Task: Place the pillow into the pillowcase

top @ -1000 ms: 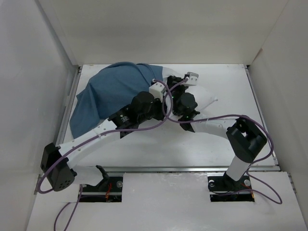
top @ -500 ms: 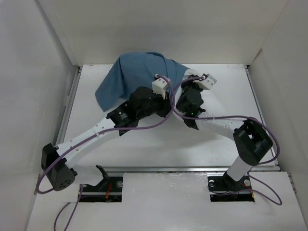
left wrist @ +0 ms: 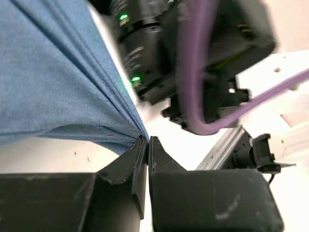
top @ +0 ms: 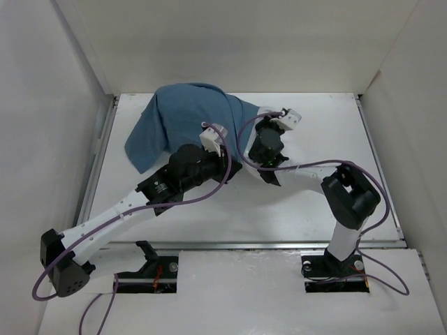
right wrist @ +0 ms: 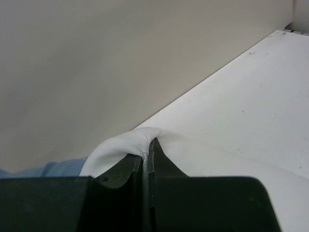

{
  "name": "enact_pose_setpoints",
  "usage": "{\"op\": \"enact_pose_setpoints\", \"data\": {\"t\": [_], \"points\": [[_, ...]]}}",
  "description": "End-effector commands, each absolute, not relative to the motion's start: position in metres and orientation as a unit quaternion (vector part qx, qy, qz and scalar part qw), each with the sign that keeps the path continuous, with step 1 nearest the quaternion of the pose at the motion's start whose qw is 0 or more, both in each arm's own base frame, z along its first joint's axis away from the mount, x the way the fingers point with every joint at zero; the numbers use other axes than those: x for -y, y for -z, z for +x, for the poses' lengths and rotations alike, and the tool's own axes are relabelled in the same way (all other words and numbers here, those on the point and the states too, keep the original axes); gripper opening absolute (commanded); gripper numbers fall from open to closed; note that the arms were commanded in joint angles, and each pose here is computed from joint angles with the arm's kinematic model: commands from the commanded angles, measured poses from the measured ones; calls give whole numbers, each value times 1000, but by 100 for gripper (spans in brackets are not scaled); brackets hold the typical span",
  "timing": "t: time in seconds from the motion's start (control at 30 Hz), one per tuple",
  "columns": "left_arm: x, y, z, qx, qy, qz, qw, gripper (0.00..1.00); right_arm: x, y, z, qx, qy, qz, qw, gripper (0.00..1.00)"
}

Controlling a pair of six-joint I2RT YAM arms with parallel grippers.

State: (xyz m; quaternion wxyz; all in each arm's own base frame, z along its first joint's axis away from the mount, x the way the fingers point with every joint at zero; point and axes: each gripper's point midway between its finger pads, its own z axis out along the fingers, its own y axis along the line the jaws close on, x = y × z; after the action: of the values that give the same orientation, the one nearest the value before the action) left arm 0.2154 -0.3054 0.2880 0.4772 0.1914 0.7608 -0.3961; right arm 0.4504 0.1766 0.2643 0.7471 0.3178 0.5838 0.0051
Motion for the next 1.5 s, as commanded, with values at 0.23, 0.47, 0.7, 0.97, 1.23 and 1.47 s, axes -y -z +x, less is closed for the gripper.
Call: {"op": "enact_pose_setpoints", "data": {"t": [0.23,0.47,0.7,0.97,1.23,1.47], "points": [[305,-329,193,-755,445,134,463,100,-250,-304,425,-594,-245,53,764,23],[254,-362,231,-761,342,36,549,100,-318,-254,362,-636,-364,-177,657,60],[217,-327,274,-801,223,-65,551,100,-324,-256,340,-650,-372,-239,618,94],[216,-257,316,-848,179,-92,490,100,-227,-281,406,-734,-208,-82,641,100],[244,-199,360,-882,174,-59,434,100,-198,-193,433,-822,-215,-42,526,97],[232,-179,392,-892,157,-68,418,100,-259,-178,341,-799,-392,-165,425,93]]}}
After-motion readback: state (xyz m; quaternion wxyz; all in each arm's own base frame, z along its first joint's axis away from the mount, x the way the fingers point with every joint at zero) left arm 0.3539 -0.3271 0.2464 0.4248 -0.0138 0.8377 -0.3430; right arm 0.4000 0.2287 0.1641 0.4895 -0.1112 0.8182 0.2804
